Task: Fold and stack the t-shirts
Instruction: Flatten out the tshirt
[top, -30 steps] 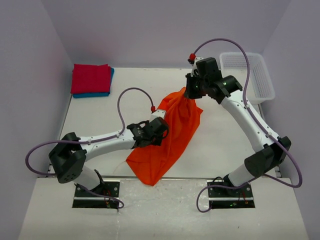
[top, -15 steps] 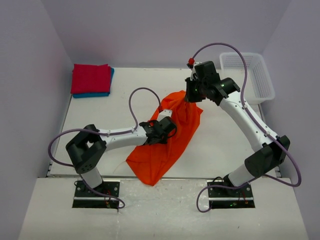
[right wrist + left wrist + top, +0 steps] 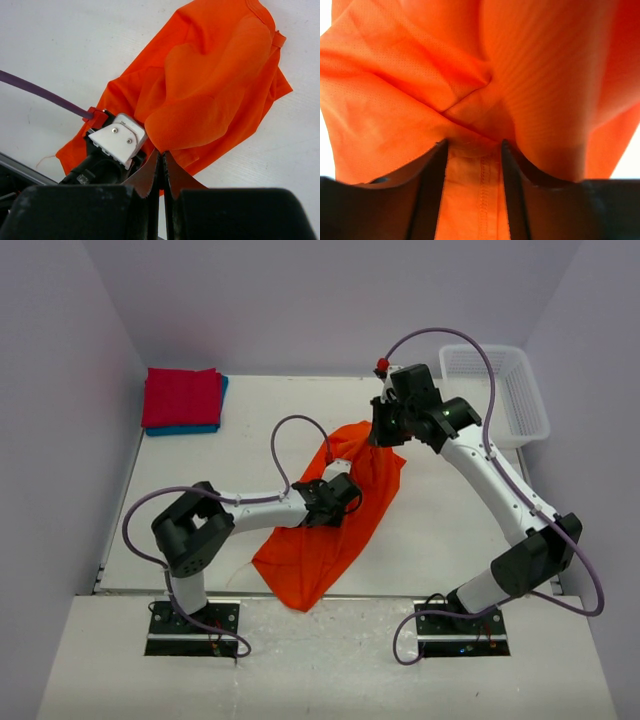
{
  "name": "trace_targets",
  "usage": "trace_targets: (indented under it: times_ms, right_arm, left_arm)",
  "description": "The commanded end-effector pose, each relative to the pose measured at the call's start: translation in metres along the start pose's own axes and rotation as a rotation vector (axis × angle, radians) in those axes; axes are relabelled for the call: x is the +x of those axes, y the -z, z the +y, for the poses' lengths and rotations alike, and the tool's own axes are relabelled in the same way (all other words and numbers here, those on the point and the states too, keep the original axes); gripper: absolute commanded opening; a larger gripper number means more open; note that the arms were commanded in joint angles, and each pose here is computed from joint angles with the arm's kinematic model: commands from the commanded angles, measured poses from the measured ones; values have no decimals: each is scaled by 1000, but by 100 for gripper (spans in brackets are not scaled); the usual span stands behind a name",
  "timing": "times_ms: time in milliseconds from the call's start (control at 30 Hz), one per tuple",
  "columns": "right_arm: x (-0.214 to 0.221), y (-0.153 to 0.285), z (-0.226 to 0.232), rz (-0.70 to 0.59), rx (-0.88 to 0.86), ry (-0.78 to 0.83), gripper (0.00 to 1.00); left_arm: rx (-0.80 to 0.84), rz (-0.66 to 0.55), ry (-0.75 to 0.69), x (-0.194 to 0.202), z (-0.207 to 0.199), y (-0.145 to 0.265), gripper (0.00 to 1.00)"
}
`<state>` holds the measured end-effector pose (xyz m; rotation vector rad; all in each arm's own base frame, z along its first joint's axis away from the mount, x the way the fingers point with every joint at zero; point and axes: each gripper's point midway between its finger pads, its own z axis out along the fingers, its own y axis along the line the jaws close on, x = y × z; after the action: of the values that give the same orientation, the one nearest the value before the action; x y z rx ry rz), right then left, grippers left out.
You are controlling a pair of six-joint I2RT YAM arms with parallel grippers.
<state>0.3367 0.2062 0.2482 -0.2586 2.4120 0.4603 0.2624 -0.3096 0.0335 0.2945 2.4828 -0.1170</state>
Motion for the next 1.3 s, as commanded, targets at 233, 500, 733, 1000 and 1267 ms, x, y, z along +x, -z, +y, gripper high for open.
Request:
trace_targets:
  times_ms: [233,500,733,1000,1267]
  right_arm:
    - [-9,18,3,-70,-43,8,0]
    - [4,7,-22,-45,61,-16,0]
    - [13,41,-60,-124,257,-60,0]
    - [-10,137,-76,-325,389,-78,0]
    - [-56,211,-60,-501,353,-54,0]
  left_arm:
    - [-49,-67,10,-16,5,0,13]
    - [-73,-110,51,-21,34,43,0]
    - [-165,-172,127,-21,91,104,0]
    - [-262,-246,221,-36,138,163,0]
    - [-236,-457,289,-85,180,265,0]
